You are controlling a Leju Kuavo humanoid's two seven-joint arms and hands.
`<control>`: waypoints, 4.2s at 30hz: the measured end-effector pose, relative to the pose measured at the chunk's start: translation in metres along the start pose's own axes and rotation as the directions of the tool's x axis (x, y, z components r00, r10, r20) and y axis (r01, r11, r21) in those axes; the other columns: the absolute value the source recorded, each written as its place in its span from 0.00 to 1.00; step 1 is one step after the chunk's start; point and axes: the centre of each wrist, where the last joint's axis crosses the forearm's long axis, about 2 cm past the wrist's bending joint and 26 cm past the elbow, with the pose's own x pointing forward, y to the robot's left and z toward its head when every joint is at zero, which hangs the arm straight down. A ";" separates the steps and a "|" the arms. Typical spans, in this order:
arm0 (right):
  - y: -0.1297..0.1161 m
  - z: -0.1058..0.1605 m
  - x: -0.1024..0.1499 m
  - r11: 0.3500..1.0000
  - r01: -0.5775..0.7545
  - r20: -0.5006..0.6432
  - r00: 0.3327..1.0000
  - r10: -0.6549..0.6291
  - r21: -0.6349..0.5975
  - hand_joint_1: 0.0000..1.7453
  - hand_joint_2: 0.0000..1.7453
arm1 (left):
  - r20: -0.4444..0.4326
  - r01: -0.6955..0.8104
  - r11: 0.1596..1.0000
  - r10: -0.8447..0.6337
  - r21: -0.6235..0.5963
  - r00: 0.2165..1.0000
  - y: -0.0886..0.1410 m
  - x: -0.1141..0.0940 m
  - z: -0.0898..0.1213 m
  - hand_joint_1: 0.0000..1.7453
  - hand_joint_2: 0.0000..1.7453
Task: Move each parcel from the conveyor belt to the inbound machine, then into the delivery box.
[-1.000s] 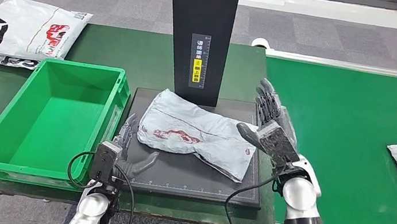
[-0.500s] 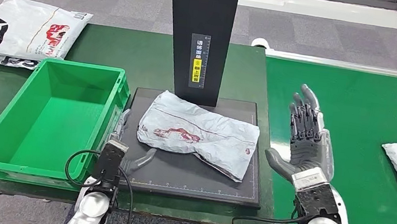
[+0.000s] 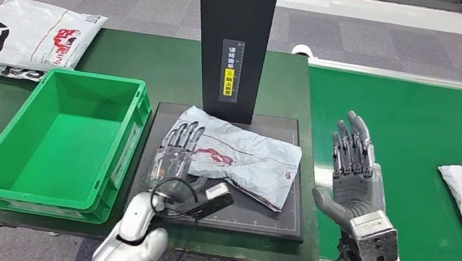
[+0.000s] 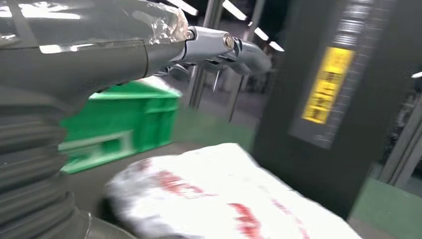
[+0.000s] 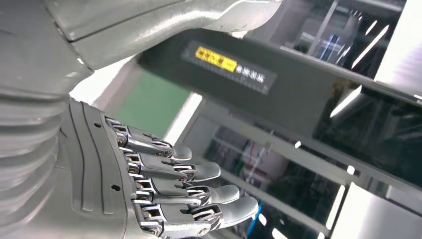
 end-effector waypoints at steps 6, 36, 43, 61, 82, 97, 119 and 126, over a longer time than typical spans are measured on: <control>0.007 0.012 -0.015 0.997 0.078 -0.044 0.996 -0.078 -0.005 0.00 1.00 | 0.159 0.080 0.986 -0.056 -0.147 0.986 -0.019 0.037 -0.033 0.00 1.00; 0.007 0.027 -0.030 0.990 0.136 -0.124 0.982 -0.139 -0.033 0.00 1.00 | 0.228 0.278 0.745 -0.171 -0.607 0.958 -0.027 0.037 -0.076 1.00 1.00; 0.007 0.033 -0.031 0.989 0.146 -0.136 0.979 -0.149 -0.031 0.00 1.00 | 0.203 0.294 0.729 -0.214 -0.618 0.956 -0.027 0.028 -0.077 1.00 1.00; 0.005 0.039 -0.031 0.988 0.148 -0.148 0.977 -0.152 -0.039 0.00 1.00 | 0.200 0.317 0.761 -0.246 -0.566 0.948 -0.026 0.020 -0.076 1.00 1.00; -0.008 0.091 -0.015 0.981 0.083 -0.189 0.975 -0.117 -0.176 0.00 1.00 | -0.038 -0.168 0.954 0.182 0.249 0.982 0.056 -0.028 -0.075 1.00 1.00; -0.008 0.094 -0.008 0.978 0.061 -0.203 0.974 -0.102 -0.198 0.00 1.00 | -0.125 -0.043 0.788 0.152 0.614 0.980 0.125 -0.063 -0.040 1.00 1.00; -0.005 0.085 -0.013 0.980 0.064 -0.212 0.972 -0.105 -0.190 0.00 1.00 | -0.078 0.019 0.643 0.064 0.765 0.995 0.203 -0.057 -0.090 1.00 1.00; -0.005 0.083 -0.015 0.980 0.070 -0.219 0.970 -0.111 -0.184 0.00 1.00 | -0.238 0.169 0.731 -0.009 0.661 0.971 0.204 -0.070 -0.119 1.00 1.00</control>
